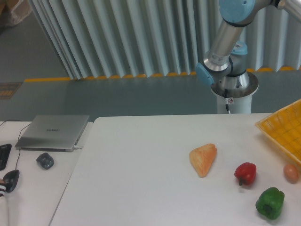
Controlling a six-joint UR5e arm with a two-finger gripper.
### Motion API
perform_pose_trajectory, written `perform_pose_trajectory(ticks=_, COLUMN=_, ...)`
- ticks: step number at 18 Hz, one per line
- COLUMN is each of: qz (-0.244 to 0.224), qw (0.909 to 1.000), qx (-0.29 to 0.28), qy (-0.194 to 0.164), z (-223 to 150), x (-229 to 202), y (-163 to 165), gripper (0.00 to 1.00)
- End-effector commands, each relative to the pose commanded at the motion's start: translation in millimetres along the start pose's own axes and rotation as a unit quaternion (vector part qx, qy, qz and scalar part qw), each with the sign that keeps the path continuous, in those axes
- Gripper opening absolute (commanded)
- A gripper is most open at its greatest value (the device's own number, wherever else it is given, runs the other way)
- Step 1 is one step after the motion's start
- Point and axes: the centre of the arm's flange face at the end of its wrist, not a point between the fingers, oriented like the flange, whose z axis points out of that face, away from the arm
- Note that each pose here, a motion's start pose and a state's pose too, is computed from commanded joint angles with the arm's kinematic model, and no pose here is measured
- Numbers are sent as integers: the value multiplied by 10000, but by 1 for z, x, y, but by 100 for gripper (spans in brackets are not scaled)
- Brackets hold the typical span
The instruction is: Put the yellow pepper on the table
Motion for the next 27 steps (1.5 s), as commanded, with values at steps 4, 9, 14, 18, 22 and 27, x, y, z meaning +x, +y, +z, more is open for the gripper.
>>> perform_pose_trajectory(ticks=4, qz=-25, qw=10000, qx=-38, qy=-40, z=-10, x=0, y=-1, gripper=50)
perform_pose_trajectory(ticks=9, qz=-3, qw=9998, qx=175, qy=7, z=-35, x=4, y=-2, gripper=50)
perform_pose_trajectory(ticks=14, qz=-402, qw=9951, qx=892, qy=-103, z=-64, x=11, y=-18, gripper=50)
perform_pose_trajectory(ticks=18, qz=-637, qw=9902, qx=1243, qy=-77, z=-89, x=18, y=-41, gripper=50)
perform_pose_trajectory(ticks=22, qz=-1185, qw=9790, qx=1654, qy=-110, z=-111, x=14, y=-78, gripper=50)
perform_pose_trajectory(ticks=27, qz=-1915, qw=9599, qx=2042, qy=-119, z=-131, x=-14, y=-149, gripper=50)
